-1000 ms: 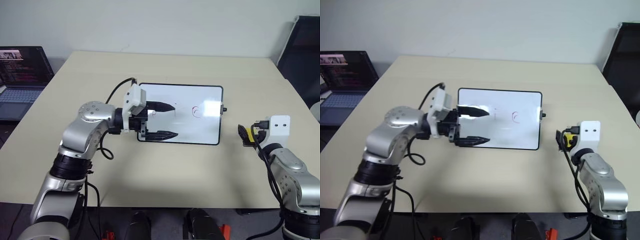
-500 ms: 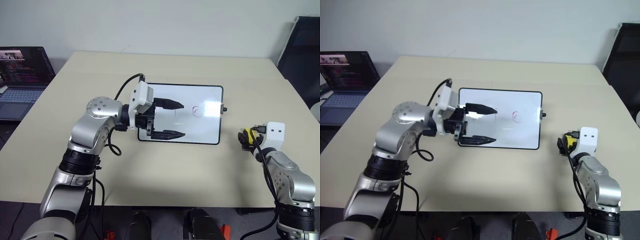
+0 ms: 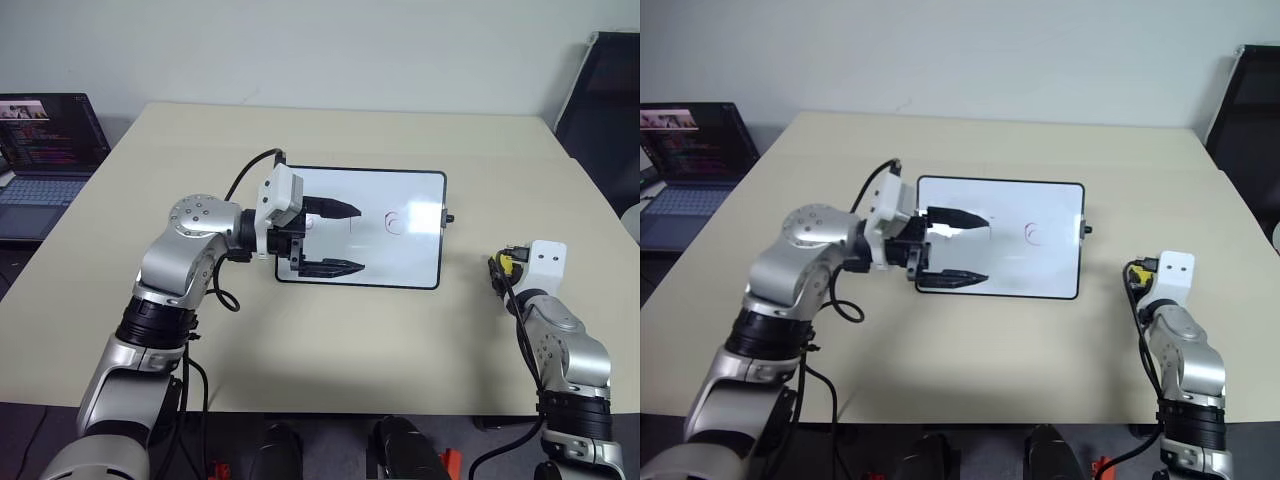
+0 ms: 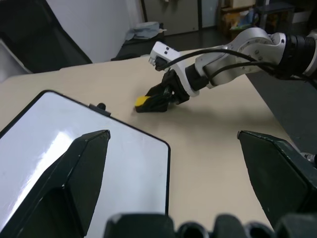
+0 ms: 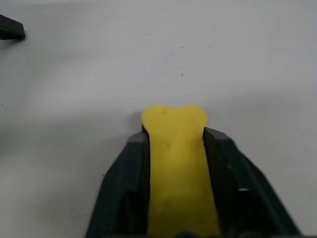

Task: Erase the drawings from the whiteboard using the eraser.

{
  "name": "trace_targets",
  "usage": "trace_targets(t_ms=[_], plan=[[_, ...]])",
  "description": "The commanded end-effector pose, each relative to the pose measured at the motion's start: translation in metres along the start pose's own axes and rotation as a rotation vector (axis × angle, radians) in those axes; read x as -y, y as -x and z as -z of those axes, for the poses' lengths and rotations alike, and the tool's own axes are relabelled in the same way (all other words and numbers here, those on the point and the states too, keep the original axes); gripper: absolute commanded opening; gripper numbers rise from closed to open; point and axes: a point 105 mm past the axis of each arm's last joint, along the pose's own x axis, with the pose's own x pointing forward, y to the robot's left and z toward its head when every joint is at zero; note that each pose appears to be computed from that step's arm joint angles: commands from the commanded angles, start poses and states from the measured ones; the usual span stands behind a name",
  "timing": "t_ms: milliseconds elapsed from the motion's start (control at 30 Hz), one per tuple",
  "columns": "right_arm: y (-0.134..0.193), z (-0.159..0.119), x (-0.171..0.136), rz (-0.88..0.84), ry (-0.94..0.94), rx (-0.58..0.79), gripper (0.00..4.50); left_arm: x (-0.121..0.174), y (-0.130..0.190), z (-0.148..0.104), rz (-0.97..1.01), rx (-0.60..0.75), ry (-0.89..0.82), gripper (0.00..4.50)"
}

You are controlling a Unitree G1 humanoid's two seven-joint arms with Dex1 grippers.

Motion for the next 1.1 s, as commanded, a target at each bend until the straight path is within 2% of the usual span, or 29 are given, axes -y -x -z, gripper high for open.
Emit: trace_targets(t_ms=[33, 233, 400, 567, 667, 833, 967, 1100], plan=[[0.002, -0.015, -0.002, -0.007, 0.023, 0.054, 0.98, -0.006, 0.012, 0.004, -0.086, -0.043, -0.010, 4.50], [0.025, -0.028, -0.018, -0.107, 0.095, 0.102, 0.98, -0.001, 0.028, 0.026, -0.199, -0.150, 0.038, 4.50], [0.062, -0.058, -0.055, -0.249, 0.158, 0.232, 0.98, -0.003, 0.036, 0.052, -0.349, -0.271, 0.057, 4.50], [0.081, -0.079, -0.106, -0.426, 0.250, 0.328, 0.98, -0.015, 0.034, 0.051, -0.432, -0.268, 0.051, 4.50], [0.081, -0.083, -0.120, -0.469, 0.281, 0.343, 0.98, -0.020, 0.034, 0.050, -0.450, -0.265, 0.049, 4.50], [0.056, -0.102, -0.158, -0.501, 0.417, 0.402, 0.98, -0.020, 0.028, 0.047, -0.415, -0.223, 0.090, 4.50], [0.034, -0.110, -0.166, -0.460, 0.447, 0.404, 0.98, -0.016, 0.027, 0.040, -0.369, -0.186, 0.111, 4.50], [0.027, -0.102, -0.168, -0.469, 0.485, 0.379, 0.98, -0.019, 0.027, 0.035, -0.364, -0.176, 0.095, 4.50]])
